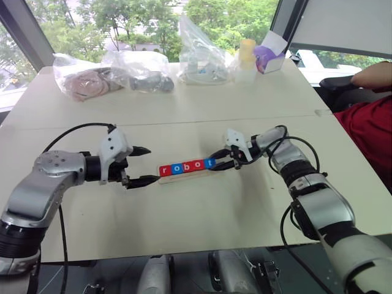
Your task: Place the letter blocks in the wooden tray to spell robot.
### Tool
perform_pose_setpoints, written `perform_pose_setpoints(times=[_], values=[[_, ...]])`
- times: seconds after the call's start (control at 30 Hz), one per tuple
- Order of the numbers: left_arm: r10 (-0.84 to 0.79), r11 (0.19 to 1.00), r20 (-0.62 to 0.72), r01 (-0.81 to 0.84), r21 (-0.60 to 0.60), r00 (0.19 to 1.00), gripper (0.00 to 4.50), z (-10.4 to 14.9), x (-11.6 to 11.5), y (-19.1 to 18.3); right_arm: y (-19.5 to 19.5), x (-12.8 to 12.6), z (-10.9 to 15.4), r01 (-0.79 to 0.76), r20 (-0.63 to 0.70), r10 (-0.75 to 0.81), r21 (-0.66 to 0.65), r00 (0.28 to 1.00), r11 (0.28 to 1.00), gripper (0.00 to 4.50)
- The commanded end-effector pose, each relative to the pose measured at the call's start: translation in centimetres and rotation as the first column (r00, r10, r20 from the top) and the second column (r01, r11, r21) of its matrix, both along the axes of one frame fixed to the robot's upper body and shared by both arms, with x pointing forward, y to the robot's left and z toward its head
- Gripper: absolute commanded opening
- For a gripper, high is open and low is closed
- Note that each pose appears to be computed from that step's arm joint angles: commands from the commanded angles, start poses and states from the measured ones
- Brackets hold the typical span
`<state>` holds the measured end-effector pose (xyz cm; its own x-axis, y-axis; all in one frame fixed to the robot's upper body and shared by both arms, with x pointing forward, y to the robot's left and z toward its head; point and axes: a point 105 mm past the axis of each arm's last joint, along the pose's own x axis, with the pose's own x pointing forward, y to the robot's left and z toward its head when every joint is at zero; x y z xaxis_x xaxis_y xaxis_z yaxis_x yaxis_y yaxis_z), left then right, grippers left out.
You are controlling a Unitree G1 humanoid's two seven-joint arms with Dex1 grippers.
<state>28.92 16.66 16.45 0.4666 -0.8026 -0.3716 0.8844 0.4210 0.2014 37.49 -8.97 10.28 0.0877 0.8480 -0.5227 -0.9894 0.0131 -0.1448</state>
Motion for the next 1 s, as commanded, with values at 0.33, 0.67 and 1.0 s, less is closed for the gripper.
perform_pose_setpoints(times=[0.33, 0.67, 1.0], values=[[0.018, 1.000, 0.038, -0.018, 0.000, 0.999, 4.50, 1.0, -0.1, 0.4, 1.3, 0.3, 0.9, -0.033, 0.059, 0.031, 0.026, 0.998, 0.999, 1.65], [0.025, 1.000, 0.033, -0.025, 0.007, 0.999, 4.50, 0.7, 0.0, 0.5, 0.3, 0.8, 2.3, -0.046, 0.182, 0.047, -0.006, 0.982, 0.999, 4.46], [0.012, 1.000, 0.035, -0.012, 0.001, 0.999, 4.50, 0.6, 0.5, 0.1, -1.2, 1.9, 3.4, 0.061, 0.217, -0.070, 0.049, 0.974, 0.997, 4.46]])
